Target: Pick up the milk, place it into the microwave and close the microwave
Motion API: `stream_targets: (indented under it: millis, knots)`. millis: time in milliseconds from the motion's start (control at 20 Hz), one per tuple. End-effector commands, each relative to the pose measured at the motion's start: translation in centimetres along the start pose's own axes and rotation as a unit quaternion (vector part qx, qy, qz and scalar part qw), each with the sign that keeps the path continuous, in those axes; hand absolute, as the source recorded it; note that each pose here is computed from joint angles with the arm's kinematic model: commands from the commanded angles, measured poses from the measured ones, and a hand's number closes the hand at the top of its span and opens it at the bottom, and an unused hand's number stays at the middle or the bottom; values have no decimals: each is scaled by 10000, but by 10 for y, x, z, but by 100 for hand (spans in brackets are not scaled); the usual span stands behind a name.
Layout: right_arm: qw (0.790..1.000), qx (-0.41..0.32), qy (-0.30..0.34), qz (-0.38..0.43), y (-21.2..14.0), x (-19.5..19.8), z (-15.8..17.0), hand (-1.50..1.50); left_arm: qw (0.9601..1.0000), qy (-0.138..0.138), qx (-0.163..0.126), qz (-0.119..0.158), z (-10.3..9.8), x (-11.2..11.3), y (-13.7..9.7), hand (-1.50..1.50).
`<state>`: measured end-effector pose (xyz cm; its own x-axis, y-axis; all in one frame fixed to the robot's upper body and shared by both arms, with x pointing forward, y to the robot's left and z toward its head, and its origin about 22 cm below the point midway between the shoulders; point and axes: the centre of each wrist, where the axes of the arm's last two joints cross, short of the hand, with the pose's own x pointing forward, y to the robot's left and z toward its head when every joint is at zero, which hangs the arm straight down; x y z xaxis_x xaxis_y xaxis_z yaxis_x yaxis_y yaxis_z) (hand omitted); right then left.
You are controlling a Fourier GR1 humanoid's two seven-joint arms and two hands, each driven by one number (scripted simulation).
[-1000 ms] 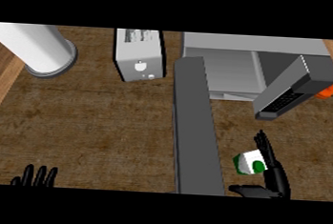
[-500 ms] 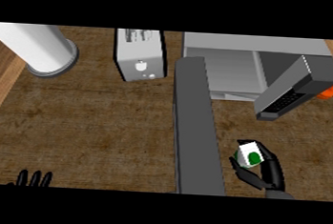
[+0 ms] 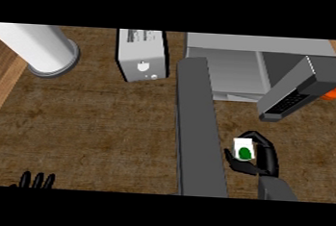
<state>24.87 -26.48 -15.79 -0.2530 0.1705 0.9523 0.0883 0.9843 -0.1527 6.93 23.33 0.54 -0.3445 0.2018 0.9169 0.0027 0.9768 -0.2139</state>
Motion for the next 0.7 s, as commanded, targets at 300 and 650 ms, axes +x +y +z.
stream_targets:
  millis: [300,650]
  knots:
    - [9948,-795,-625,-79,4,14,-57,150,9998,-11,-110,136,-1,9,-13,-150]
    - [9948,-666,-764,-57,6,11,-43,150,9999,-70,-12,75,-8,12,3,-150]
